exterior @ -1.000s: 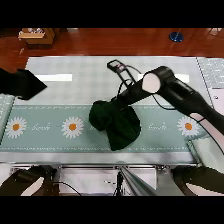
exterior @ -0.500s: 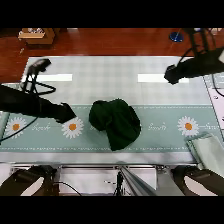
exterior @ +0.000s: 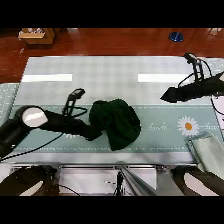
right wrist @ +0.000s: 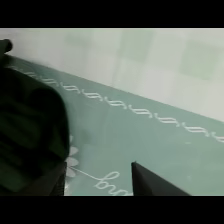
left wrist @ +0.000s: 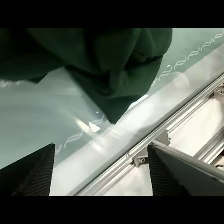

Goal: Fold the shirts.

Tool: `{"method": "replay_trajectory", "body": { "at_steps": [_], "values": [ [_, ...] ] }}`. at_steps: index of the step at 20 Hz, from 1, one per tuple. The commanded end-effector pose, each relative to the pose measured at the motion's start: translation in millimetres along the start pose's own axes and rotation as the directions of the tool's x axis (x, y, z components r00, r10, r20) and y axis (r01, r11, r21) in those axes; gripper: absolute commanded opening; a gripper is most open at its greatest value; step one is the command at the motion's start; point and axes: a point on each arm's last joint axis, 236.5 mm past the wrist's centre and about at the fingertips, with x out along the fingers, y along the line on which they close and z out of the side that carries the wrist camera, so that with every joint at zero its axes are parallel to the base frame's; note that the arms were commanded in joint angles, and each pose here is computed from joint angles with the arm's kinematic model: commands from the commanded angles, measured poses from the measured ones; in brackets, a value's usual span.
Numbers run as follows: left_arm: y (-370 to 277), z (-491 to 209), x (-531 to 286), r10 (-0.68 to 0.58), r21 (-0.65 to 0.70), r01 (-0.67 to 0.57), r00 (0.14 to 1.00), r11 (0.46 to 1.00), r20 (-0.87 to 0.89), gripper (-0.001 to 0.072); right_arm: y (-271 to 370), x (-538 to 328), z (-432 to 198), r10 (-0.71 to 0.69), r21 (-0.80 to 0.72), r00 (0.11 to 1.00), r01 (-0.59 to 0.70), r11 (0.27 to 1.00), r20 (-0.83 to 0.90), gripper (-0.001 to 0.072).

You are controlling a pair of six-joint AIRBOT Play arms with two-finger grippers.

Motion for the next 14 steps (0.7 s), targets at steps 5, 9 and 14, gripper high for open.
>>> {"method": "replay_trajectory", "body": {
  "at_steps": [5, 9, 14],
  "values": [
    [2, -10, 80, 0.036, 0.039, -0.034, 0.997, 0.999, -0.069, 0.0714, 17, 13, -14, 0.108, 0.025, 0.994, -0.107, 0.994, -0.022, 0.0497],
    [7, -16, 103, 0.052, 0.059, -0.046, 0.994, 0.997, -0.094, 0.0714, 32, 11, -14, 0.171, 0.016, 0.985, -0.171, 0.985, -0.022, 0.0496],
    [10, 9, 106, 0.064, 0.060, -0.064, 0.998, 0.996, 0.009, 0.0714, 41, 29, -26, 0.258, 0.068, 0.963, -0.253, 0.965, -0.073, 0.0496]
  ]
}}
